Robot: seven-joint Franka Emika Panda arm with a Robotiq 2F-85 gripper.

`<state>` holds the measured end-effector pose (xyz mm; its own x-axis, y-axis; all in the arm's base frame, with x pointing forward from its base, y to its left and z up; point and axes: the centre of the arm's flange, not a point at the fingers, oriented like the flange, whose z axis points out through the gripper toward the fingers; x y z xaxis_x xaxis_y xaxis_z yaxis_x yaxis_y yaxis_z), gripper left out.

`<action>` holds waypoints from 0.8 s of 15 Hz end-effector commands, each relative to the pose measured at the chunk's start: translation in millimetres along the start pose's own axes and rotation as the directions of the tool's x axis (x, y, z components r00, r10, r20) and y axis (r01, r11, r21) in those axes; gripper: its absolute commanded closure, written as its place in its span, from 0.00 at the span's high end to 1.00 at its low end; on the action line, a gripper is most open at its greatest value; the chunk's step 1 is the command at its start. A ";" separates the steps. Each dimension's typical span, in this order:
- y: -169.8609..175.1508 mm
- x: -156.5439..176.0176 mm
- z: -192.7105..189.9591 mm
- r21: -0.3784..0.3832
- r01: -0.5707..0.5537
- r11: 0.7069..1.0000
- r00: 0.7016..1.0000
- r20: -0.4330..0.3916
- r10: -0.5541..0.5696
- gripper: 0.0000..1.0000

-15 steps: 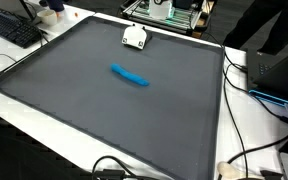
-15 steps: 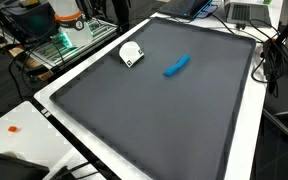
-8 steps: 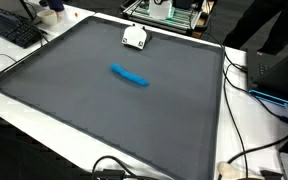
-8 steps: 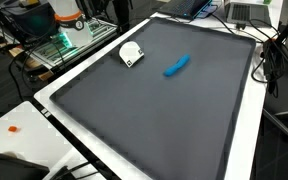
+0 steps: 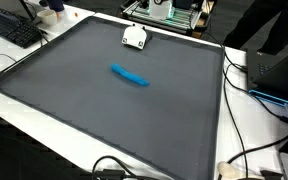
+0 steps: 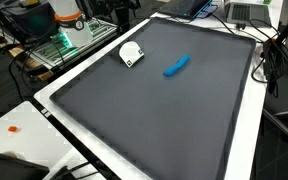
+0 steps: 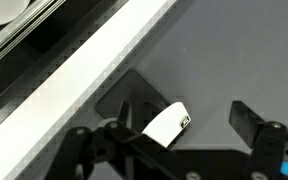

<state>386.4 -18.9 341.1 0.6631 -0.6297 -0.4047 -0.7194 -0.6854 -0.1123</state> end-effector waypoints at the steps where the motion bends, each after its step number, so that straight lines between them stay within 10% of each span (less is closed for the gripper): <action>1: -3.0 -6.0 30.1 0.038 -0.131 0.991 0.991 0.018 0.131 1.00; 12: -4.3 11.1 83.9 0.071 -0.279 0.958 0.960 -0.021 0.281 1.00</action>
<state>379.8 0.4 278.0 0.4714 -0.7823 -0.4072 -0.8694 -0.4897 -0.0657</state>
